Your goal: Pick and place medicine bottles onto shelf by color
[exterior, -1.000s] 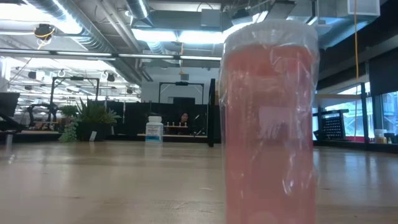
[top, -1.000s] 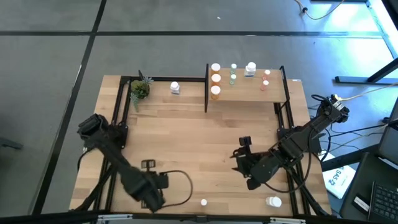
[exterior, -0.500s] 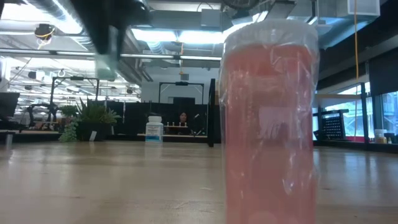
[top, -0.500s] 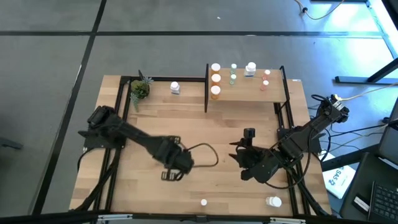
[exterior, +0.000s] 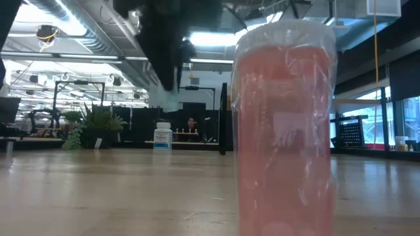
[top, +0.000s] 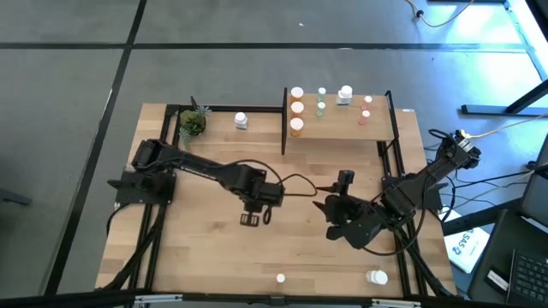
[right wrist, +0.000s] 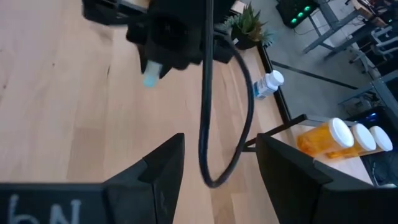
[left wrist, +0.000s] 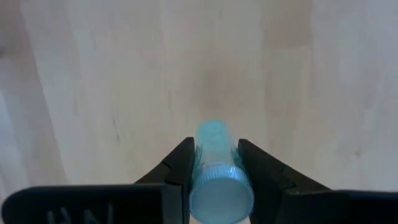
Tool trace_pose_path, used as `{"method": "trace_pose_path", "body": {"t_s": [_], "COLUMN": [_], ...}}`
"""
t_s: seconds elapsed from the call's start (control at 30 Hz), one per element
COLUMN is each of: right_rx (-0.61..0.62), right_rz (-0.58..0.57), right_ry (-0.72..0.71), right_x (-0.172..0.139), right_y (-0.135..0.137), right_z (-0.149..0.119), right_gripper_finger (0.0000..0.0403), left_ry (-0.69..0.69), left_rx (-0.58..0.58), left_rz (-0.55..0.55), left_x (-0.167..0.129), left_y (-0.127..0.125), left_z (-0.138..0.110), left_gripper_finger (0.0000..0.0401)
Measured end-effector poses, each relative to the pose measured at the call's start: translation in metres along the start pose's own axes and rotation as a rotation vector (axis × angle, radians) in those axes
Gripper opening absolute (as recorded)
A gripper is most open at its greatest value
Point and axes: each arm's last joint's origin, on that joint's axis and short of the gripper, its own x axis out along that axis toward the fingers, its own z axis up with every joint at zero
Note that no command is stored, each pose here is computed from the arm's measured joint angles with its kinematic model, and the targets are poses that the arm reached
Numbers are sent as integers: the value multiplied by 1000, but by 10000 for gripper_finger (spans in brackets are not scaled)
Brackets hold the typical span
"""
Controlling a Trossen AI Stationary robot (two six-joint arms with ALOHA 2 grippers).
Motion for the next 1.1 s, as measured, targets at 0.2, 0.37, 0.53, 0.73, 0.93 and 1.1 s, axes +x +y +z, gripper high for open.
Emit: {"method": "trace_pose_path", "body": {"t_s": [0.2, 0.37, 0.53, 0.73, 0.93, 1.1], "right_rx": [-3, 0, 5, 31, 38, 38], "right_rz": [12, 13, 16, 91, 207, 310], "right_ry": [11, 8, 1, -2, 24, 50], "right_x": [1, 1, 1, 1, 0, 0], "right_y": [-1, -1, 0, 2, 6, 9], "right_z": [0, 0, 1, 3, 3, 3], "right_gripper_finger": [200, 200, 200, 200, 200, 200], "left_ry": [47, 81, 109, 93, 73, 70], "left_rx": [5, 14, 35, 41, 39, 39], "left_rz": [2, 1, 3, 2, 1, 1], "left_x": [23, 48, 66, 70, 68, 68], "left_y": [9, 9, 8, 7, 7, 7], "left_z": [5, 12, 14, 17, 19, 19], "left_gripper_finger": [90, 89, 89, 89, 89, 89]}}
